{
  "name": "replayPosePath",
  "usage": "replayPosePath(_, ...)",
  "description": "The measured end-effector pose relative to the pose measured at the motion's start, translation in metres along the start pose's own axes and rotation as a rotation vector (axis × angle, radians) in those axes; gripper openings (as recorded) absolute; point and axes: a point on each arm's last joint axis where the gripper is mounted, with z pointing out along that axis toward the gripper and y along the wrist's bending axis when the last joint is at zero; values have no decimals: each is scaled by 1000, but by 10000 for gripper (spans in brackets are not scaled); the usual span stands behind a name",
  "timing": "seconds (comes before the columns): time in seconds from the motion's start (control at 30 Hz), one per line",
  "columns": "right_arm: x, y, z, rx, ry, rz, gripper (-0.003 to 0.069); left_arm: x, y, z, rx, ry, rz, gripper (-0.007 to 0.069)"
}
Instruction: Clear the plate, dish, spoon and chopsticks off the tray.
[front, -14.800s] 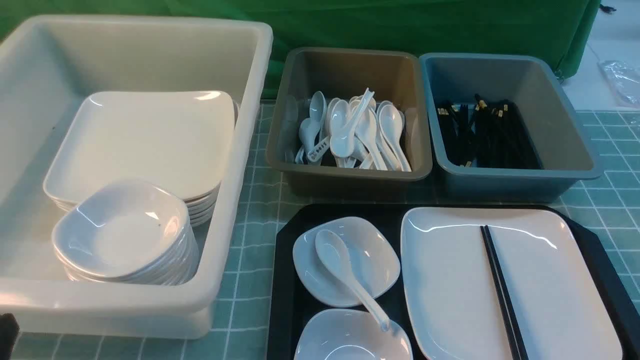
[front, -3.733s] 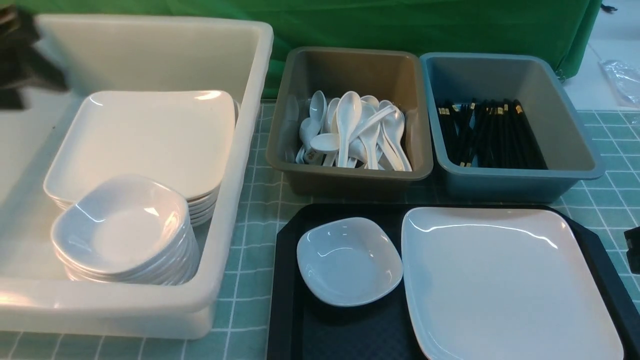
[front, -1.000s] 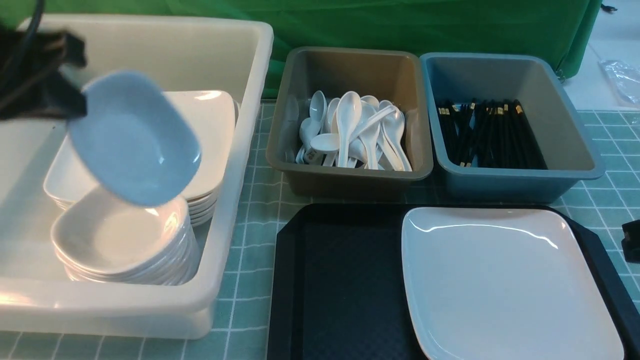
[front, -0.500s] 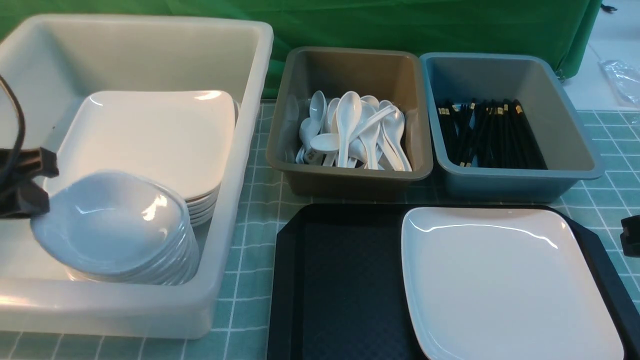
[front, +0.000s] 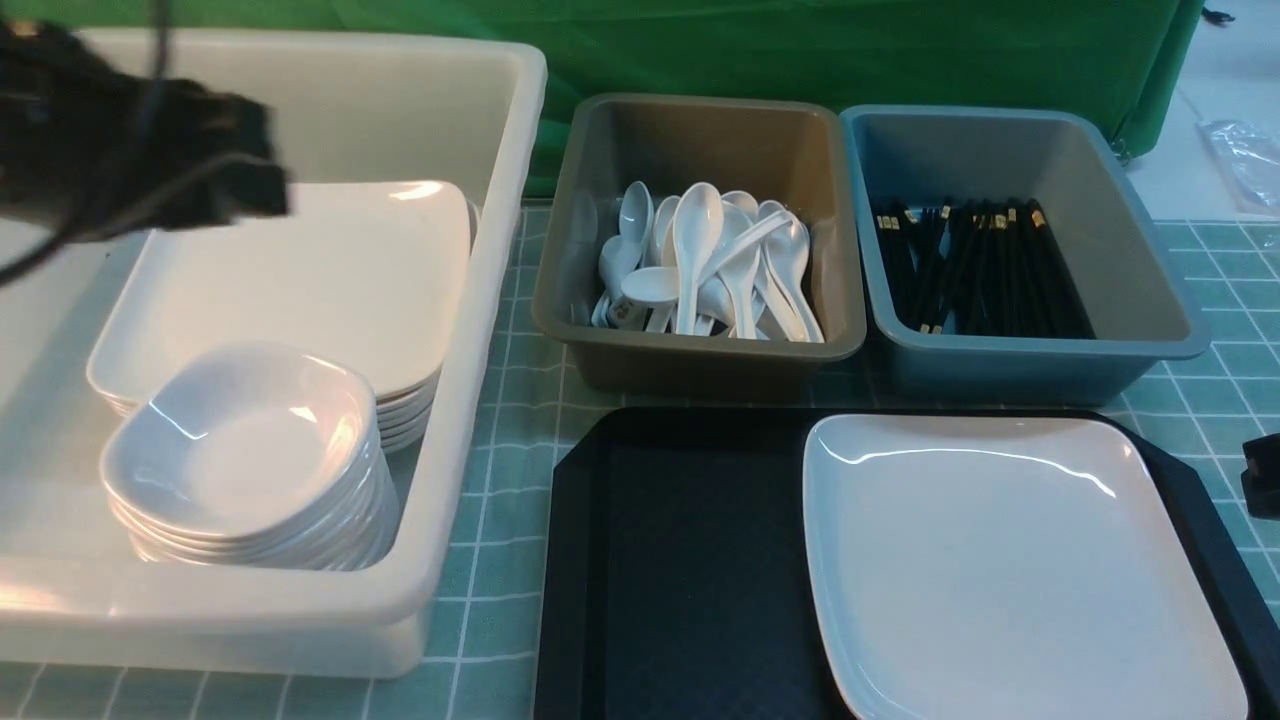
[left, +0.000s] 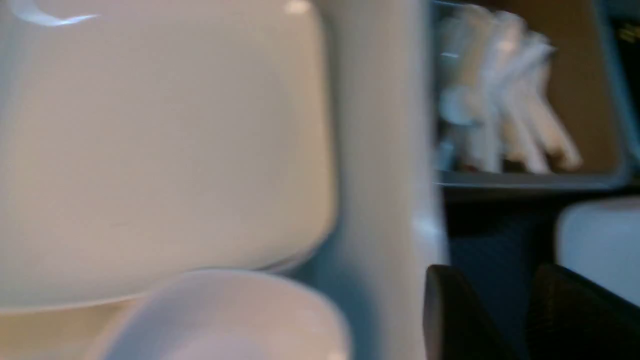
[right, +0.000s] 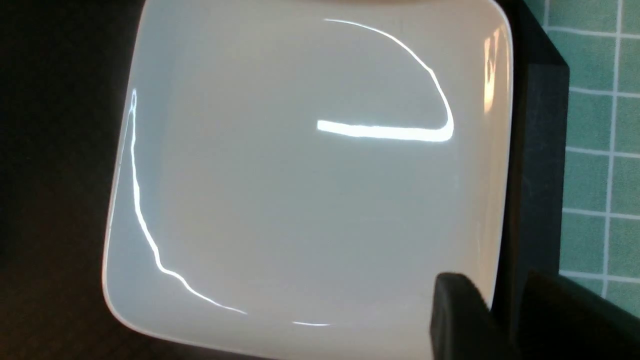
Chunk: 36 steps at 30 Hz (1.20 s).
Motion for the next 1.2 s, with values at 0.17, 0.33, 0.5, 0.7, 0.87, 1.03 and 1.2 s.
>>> replayPosePath(0.17,2,0,0,-2,18,0,215,34,-90,69,193,254,71,17)
replayPosePath(0.33,3,0,0,-3,30,-4,215,80,-137,141,213,481,131,61)
replayPosePath(0.5,5,0,0,-5,57,-4,216,107,-153,199,181,608,112,206)
replayPosePath(0.7,6,1,0,-6,70,-6,215,119,-161,245,186,655,22,463)
replayPosePath(0.87,7,1,0,-7,73,-6,212,126,-160,262,192,644,1,435)
replayPosePath(1.03,7,1,0,-7,73,-7,215,129,-157,266,175,660,-3,148)
replayPosePath(1.2,7,1,0,-7,73,-8,216,125,-155,265,177,670,-29,46)
